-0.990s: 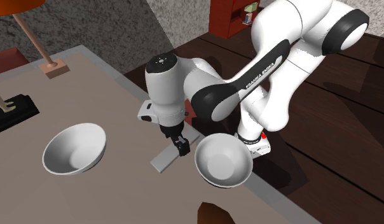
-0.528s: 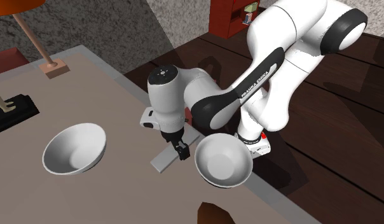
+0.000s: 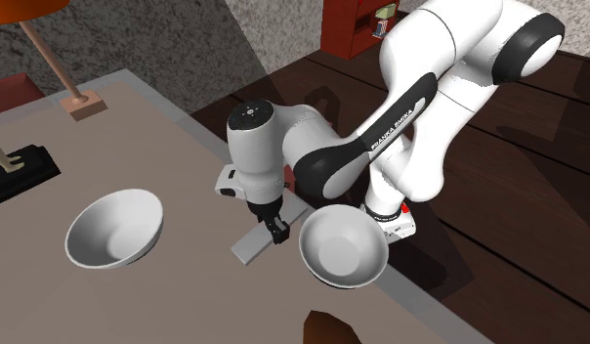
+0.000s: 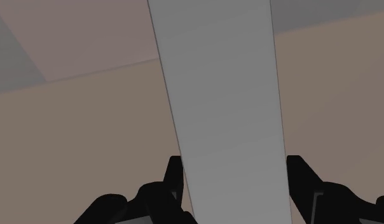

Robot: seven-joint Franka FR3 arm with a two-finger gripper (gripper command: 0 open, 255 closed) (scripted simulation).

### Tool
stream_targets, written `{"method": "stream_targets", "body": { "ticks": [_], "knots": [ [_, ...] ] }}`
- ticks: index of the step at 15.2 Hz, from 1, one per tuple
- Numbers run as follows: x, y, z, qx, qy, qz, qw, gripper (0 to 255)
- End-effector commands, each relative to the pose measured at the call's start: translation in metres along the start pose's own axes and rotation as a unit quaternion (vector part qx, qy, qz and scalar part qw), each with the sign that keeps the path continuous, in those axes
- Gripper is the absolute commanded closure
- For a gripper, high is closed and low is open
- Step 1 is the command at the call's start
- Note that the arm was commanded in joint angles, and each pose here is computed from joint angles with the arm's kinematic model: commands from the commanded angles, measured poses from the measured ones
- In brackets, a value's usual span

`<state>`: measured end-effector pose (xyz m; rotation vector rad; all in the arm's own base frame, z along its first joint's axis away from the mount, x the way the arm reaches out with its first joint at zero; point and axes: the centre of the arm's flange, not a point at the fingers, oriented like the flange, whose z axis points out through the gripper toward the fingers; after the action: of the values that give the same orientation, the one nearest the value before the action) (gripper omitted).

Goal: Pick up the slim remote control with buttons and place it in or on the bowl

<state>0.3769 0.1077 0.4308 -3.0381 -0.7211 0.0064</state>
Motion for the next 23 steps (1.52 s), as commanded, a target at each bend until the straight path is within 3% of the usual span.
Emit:
{"method": "stream_targets", "body": {
  "ticks": [1,7,23],
  "knots": [
    [0.0,0.0,0.001,0.0,-0.001,0.0,1.0,255],
    [0.0,0.0,0.001,0.0,-0.001,0.0,1.0,255],
    [0.0,-0.001,-0.084,0.0,-0.001,0.0,1.0,255]
  ]
}}
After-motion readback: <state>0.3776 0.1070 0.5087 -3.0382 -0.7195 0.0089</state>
